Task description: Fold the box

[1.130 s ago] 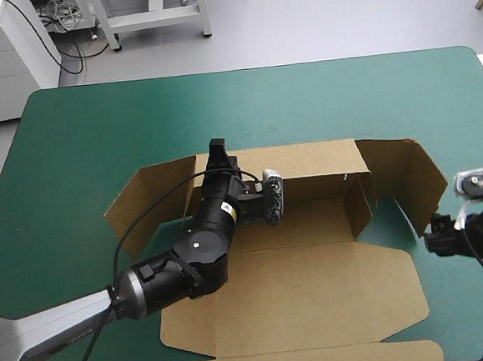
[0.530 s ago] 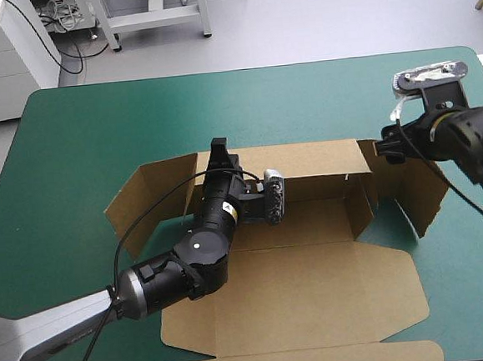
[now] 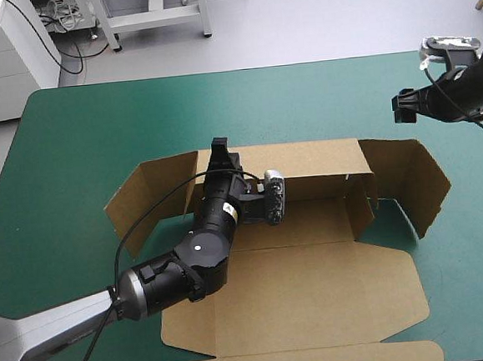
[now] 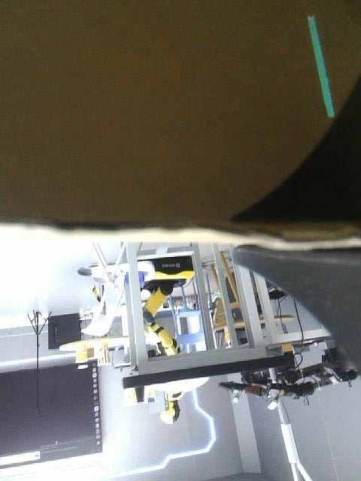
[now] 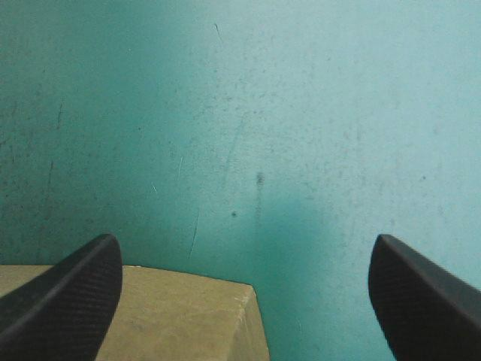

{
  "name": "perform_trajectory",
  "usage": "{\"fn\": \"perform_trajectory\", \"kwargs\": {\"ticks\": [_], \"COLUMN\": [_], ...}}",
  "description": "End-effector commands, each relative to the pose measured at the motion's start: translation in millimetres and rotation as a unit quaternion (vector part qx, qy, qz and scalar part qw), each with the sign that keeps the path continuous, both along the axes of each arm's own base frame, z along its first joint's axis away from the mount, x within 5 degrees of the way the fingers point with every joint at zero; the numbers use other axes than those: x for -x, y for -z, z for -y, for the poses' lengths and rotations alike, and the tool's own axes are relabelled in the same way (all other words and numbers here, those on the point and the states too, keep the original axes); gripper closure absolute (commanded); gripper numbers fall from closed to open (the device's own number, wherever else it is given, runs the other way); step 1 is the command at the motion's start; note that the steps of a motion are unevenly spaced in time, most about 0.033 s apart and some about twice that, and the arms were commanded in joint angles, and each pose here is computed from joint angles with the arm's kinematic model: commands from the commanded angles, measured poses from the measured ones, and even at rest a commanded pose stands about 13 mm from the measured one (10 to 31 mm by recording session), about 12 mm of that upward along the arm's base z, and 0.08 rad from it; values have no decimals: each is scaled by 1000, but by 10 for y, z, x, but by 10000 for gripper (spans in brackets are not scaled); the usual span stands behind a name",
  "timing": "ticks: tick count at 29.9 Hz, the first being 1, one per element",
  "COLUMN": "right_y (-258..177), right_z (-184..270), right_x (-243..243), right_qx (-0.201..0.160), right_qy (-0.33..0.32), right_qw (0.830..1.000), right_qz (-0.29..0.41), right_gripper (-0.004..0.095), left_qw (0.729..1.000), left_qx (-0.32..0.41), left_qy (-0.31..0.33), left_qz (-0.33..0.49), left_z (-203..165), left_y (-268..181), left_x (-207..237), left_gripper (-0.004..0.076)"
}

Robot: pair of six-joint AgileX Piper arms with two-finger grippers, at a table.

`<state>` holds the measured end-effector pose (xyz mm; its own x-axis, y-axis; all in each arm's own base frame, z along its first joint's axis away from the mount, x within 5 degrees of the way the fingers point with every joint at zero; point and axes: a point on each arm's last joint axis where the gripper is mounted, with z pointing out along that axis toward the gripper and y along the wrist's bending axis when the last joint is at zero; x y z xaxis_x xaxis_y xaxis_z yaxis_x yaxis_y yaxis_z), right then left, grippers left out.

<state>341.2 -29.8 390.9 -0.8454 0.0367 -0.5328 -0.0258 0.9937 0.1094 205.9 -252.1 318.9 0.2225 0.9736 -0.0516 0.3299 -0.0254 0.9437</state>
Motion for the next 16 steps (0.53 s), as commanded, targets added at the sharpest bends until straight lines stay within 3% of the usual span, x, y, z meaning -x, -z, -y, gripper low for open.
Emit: {"fn": "perform_trajectory", "kwargs": {"ticks": [1, 5, 13, 16], "right_y": [-84, 12, 208, 210], "right_z": [-5, -4, 53, 50], "right_x": [-68, -115, 59, 106], "right_qx": [-15, -21, 22, 23], "right_qy": [-11, -10, -3, -1], "right_qw": [999, 1000, 999, 999], "right_qz": [31, 17, -27, -28], "right_gripper": [90, 91, 91, 91], "left_qw": [998, 998, 999, 999], "left_qx": [14, 13, 23, 18], "left_qy": [14, 13, 4, -3], "left_qz": [60, 59, 38, 36], "left_z": [-28, -25, -31, -29], "left_y": [-289, -283, -246, -220], "left_x": [42, 40, 43, 32], "left_gripper": [731, 731, 731, 731]}}
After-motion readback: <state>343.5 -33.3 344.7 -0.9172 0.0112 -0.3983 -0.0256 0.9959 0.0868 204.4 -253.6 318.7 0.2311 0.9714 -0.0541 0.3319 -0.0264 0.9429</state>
